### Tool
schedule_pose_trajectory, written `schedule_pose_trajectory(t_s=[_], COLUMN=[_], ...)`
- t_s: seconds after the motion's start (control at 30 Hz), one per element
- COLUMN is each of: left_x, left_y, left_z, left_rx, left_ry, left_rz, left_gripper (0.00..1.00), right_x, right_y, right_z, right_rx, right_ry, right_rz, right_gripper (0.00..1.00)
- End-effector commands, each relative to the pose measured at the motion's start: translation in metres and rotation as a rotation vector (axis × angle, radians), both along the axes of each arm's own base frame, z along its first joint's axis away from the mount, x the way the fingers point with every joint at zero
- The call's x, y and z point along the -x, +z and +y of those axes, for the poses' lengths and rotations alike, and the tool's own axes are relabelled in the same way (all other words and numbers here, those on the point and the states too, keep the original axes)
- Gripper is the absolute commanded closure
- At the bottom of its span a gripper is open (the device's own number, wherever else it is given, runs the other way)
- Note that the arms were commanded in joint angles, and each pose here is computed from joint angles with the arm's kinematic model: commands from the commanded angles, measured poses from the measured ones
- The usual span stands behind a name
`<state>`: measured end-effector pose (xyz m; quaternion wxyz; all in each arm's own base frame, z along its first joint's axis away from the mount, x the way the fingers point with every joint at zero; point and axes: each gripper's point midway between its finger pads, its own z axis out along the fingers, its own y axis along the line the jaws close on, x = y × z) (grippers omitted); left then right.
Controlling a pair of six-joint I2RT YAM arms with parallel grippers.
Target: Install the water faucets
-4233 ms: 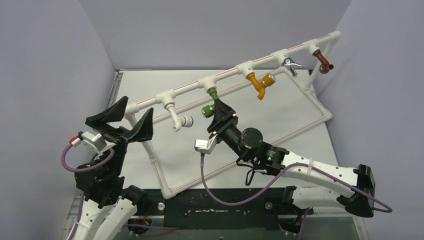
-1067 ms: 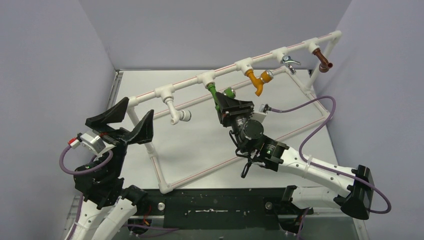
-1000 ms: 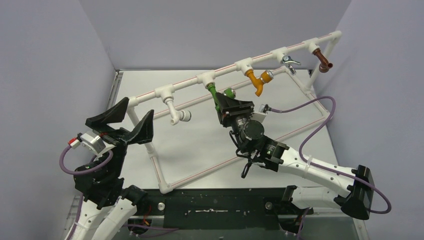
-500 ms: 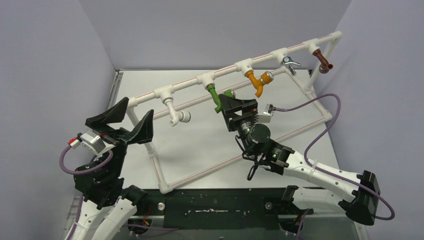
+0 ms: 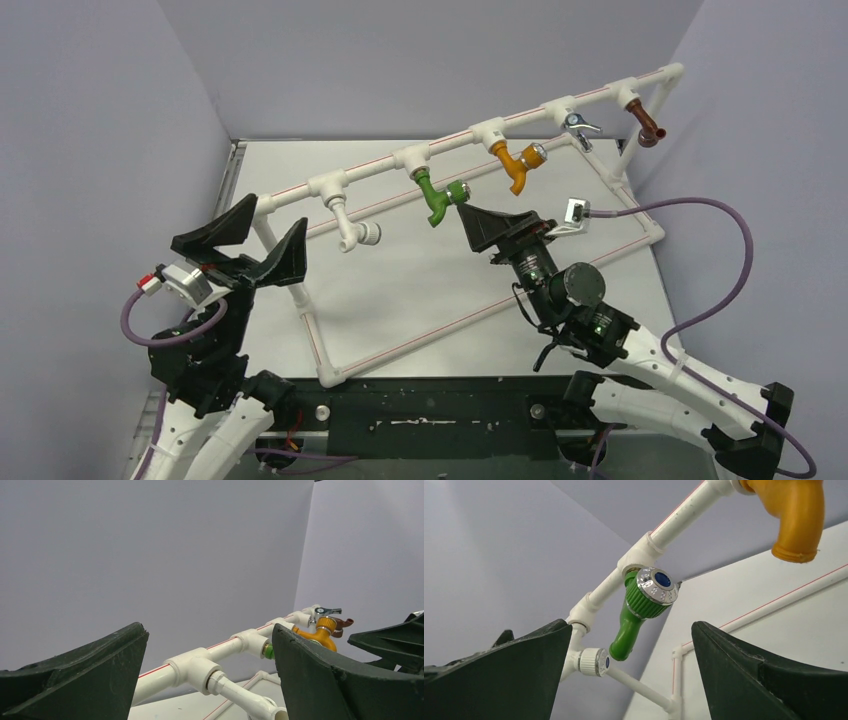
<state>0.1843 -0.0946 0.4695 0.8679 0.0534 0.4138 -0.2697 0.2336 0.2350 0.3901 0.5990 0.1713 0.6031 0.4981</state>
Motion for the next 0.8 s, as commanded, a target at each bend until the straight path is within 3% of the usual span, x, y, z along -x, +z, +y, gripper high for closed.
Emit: schedule_pose_trajectory(t_s=[0.0,0.53,0.77], left_x=[0.000,-0.001,-0.001], left_y=[0.009,0.008,0.008], left_z=[0.004,0.004,0.005], left_rx=[0.006,0.004,0.005], left_ry=[0.024,0.025,0.028], left_rz=[-0.022,-0.021,-0.017], left_gripper=[0.06,0.06,0.06], right_x=[0.018,0.035,0.039], right_y=[0.033,0.061,0.056], right_z=[-0.013,-0.016,-0.009], right_rx=[0.226,1.183,1.456], right_ry=[0.014,0.052,0.098], right_rz=[-0.236,-0.842,-1.074], right_gripper=[0.05,0.09,0.09])
